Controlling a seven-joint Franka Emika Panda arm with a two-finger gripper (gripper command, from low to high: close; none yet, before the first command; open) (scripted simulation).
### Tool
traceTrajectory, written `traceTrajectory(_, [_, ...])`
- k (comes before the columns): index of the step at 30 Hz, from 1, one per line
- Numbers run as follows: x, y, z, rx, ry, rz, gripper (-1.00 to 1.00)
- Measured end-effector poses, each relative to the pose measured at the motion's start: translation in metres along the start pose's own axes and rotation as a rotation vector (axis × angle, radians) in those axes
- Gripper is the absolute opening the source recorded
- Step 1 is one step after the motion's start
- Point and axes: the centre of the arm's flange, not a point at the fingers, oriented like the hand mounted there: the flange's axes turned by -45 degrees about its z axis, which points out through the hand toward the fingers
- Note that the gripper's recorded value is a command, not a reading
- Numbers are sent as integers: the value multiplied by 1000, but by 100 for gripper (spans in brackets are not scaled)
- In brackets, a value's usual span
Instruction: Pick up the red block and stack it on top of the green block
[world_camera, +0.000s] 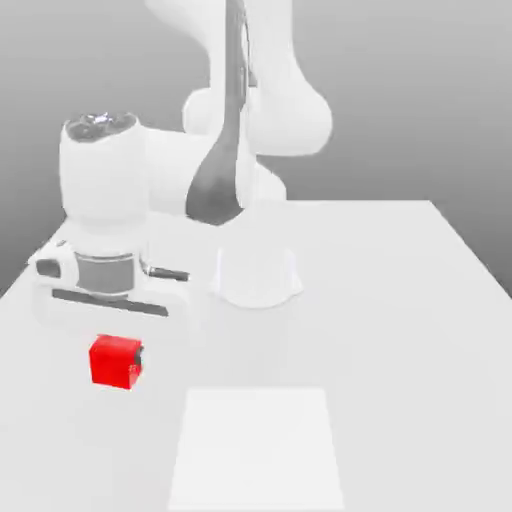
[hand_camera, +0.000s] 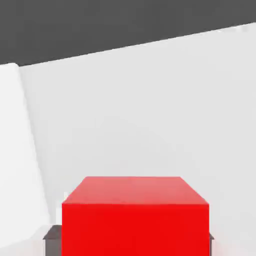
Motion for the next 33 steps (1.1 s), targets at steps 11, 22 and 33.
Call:
traceTrajectory(11, [-123,161,-2,14,-25,419,-100])
traceTrajectory(22, [-208,204,25,77,-30,643,-100])
traceTrajectory(33, [-206,200,57,86,-31,641,-100])
